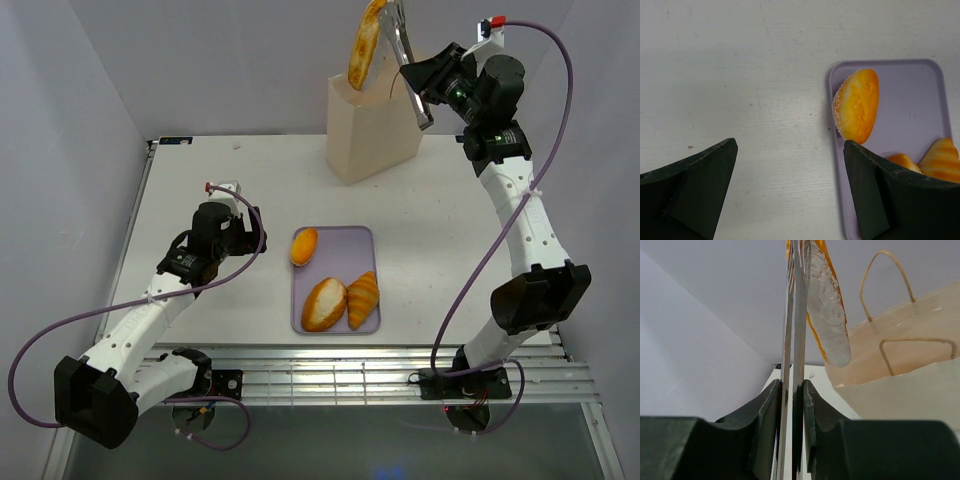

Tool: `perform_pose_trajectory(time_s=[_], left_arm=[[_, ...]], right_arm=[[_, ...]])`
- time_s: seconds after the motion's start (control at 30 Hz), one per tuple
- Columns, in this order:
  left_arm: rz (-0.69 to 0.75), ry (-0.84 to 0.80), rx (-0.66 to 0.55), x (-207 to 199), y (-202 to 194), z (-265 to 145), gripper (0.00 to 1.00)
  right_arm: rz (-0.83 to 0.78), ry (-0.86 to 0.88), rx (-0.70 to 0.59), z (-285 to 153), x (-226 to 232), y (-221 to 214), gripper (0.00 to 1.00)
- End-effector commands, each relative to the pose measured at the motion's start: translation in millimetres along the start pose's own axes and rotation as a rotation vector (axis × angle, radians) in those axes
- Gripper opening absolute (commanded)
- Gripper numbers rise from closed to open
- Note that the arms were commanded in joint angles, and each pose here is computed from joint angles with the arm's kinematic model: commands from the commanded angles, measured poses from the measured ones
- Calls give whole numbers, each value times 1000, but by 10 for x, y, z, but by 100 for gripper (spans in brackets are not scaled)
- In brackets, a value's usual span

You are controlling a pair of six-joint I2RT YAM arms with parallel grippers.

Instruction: Place the fake bread into the paper bag

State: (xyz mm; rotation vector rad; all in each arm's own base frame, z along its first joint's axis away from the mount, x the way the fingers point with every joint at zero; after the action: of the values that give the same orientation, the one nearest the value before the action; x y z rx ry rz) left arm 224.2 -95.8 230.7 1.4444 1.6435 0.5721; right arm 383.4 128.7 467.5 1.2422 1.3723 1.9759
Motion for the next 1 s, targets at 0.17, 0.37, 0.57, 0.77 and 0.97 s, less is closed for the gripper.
perform_pose_trajectory(time_s=[0.17, 0.37, 0.57, 0.77, 0.97], left_arm=[[4, -8, -21, -41, 80, -5, 98], [4, -14, -18, -47, 81, -4, 98], [4, -20, -13, -53, 79, 1, 98], [5, -19, -12, -51, 74, 2, 98], [7, -19, -9, -51, 70, 9, 98]], right_arm=[[-29, 87, -129, 147, -13, 277, 21], [2, 64, -75, 187, -195, -47, 28], [11, 34, -40, 157, -295, -205, 43], [16, 21, -38, 109, -341, -182, 47], [3, 21, -48, 52, -336, -60, 48]])
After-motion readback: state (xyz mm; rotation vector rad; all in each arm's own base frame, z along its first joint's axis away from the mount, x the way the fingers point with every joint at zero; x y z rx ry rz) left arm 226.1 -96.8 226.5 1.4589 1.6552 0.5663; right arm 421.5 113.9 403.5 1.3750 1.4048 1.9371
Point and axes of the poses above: each gripper's point midway between its finger pads, its own z axis out along the fingers, its own x axis along the line the jaws close on, y = z × x, the point moved 10 cm from there along -z, back along the fingers, and after that the axes turned 8 degrees about -z, right-handed, at the moved point
